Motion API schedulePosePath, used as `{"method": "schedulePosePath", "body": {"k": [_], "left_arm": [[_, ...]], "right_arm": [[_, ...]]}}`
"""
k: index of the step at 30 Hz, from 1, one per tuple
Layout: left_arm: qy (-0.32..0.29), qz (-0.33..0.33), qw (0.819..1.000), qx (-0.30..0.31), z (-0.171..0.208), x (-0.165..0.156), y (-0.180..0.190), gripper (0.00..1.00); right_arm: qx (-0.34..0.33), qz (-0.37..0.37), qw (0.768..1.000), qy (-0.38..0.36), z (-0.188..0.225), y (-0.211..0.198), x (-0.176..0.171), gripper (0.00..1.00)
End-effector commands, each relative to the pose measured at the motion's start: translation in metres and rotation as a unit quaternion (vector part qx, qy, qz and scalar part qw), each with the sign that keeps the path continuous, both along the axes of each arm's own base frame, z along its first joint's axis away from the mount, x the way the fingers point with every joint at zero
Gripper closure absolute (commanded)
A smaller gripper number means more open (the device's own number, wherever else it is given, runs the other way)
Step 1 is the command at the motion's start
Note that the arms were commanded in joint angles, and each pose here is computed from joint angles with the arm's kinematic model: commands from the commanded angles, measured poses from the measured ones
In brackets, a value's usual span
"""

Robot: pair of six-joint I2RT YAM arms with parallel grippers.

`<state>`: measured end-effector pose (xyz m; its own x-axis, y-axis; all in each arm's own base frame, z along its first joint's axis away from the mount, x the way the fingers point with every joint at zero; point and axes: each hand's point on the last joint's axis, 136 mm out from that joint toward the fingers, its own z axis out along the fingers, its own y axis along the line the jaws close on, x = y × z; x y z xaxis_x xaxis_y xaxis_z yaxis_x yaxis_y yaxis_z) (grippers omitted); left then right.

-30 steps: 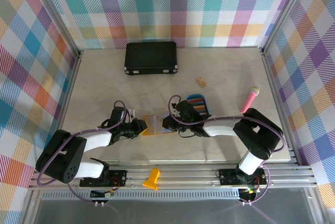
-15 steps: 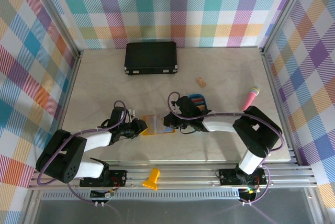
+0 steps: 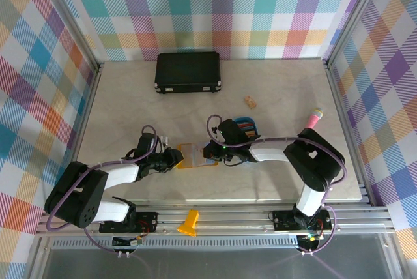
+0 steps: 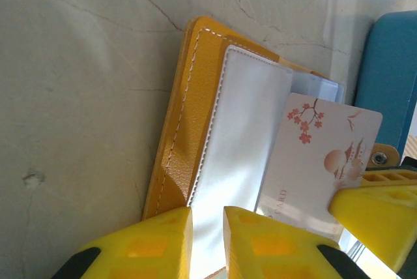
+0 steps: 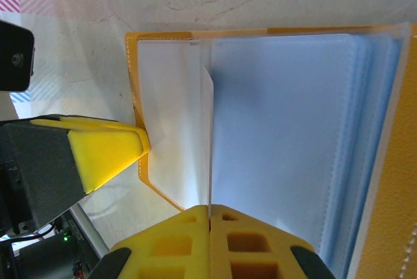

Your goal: Put the credit cards into the card holder

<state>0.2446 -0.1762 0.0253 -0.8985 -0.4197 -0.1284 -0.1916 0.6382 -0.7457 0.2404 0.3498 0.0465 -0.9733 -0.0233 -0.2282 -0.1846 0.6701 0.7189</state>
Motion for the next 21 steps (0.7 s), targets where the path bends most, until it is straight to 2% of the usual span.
{"method": "schedulePosePath", "body": {"k": [1, 21], "left_arm": [[0.029, 0.0, 0.999, 0.017, -0.017, -0.013, 0.004, 0.8], [0.034, 0.002, 0.999, 0.021, -0.02, -0.013, 0.005, 0.8]], "right_arm": [[-0.01, 0.004, 1.0, 0.005, -0.004, -0.001, 0.003, 1.0], [-0.032, -0.006, 0.999, 0.004, -0.007, -0.01, 0.013, 1.0]]}}
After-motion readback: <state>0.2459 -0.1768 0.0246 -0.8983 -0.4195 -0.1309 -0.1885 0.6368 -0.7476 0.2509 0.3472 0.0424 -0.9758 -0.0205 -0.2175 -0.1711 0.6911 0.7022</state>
